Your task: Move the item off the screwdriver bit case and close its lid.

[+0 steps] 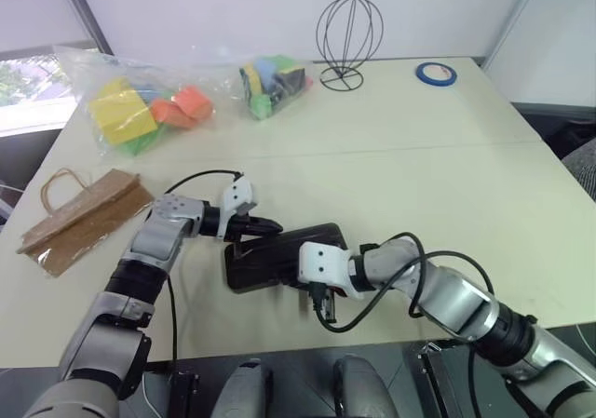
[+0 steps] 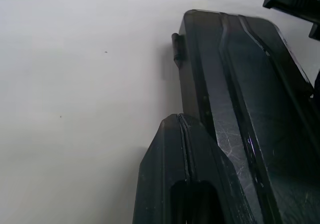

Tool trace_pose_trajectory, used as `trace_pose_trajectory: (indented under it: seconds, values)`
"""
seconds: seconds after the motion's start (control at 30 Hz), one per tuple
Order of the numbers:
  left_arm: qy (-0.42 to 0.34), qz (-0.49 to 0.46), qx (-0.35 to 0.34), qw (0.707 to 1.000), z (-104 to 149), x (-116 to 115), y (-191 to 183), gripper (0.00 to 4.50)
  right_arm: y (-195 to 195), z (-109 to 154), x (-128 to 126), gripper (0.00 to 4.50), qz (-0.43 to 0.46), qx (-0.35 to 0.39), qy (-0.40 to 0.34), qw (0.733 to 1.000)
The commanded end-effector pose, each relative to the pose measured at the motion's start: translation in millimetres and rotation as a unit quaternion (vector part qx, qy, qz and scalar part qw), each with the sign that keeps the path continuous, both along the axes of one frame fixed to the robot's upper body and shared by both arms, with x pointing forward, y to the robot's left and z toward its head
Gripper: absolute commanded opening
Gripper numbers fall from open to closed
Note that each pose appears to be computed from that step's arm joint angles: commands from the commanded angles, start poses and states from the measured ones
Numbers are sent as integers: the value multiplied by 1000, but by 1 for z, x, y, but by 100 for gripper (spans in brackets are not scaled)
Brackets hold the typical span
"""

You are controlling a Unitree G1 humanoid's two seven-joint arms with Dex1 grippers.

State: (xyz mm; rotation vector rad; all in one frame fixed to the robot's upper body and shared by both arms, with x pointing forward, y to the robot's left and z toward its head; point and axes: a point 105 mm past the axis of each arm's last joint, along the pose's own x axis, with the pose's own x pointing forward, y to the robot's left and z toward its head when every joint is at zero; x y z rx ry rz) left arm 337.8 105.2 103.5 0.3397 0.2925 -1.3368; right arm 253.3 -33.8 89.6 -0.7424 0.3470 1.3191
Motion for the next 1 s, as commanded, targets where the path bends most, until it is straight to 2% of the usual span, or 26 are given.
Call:
trace_pose_trajectory:
  seconds: [0.03,0.27,0.5,0.7,0.8,1.0]
  values:
    - [37,-22,27,999,-30,-13,-4,0,-19,21,31,4,-73,-3,-88,993]
    - [35,-42,36,998,-36,-19,-10,0,-23,27,44,4,-93,-3,-125,988]
    - [20,-28,36,999,-30,-14,-3,0,-30,26,37,4,-79,-17,-97,992]
    - [-23,26,19,999,-7,7,10,0,-51,27,18,4,-56,-44,-56,996]
    - [-45,79,-16,996,20,22,24,0,-69,38,8,4,-59,-44,-33,997]
    - [-59,110,-65,990,61,13,40,0,-97,68,7,4,-95,-25,-34,995]
